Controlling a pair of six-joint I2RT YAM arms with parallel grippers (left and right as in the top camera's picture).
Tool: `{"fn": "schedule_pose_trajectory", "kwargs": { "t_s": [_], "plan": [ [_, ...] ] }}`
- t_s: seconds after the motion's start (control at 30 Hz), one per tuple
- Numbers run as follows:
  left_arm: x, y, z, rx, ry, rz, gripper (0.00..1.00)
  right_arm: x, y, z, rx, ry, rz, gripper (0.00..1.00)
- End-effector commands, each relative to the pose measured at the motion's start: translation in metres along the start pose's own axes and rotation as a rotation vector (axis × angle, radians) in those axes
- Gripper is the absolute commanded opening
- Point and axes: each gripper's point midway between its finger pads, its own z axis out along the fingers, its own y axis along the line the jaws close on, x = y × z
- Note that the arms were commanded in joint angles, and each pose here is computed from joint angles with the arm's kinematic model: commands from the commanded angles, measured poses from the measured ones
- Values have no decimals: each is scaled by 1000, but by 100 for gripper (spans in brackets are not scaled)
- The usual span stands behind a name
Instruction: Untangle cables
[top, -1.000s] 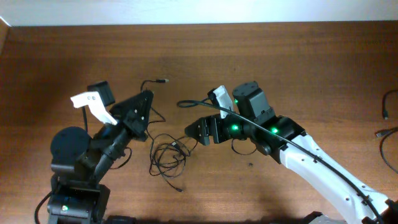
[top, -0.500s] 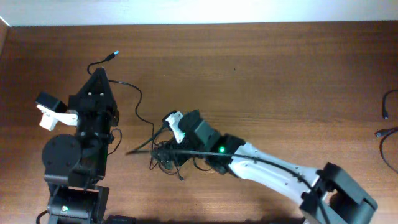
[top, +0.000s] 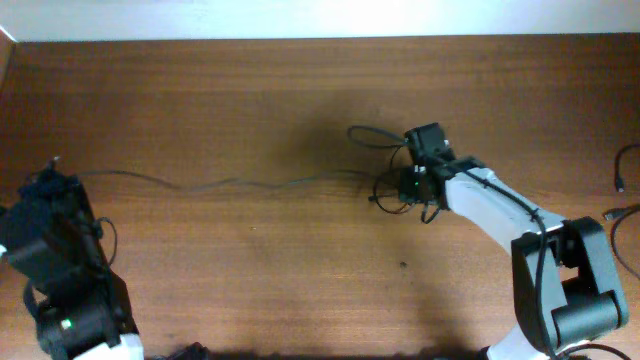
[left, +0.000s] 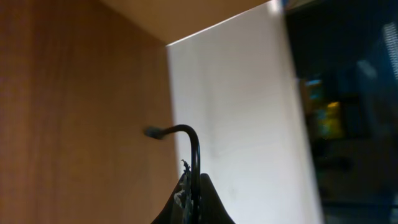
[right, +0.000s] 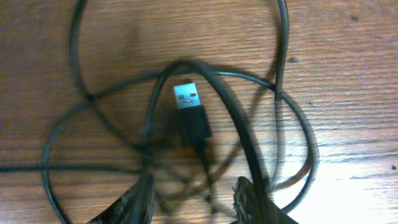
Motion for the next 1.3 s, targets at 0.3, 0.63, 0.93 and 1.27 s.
{"fn": "schedule_pose_trajectory", "kwargs": {
  "t_s": [0.3, 0.63, 0.93, 1.27],
  "plan": [
    [-53, 32, 67, -171, -19, 344, 0, 8, -115, -8, 274, 64, 253, 68],
    [298, 9, 6, 602, 1213, 841, 0, 13, -69, -4, -102, 164, 204, 68],
    [441, 81, -43, 457, 1014, 1457, 0, -3, -62, -65, -202, 167, 60, 97],
    [412, 102, -13, 181, 1018, 1264, 0, -11, 14, -46, -501, -1, -510, 86]
  ]
}}
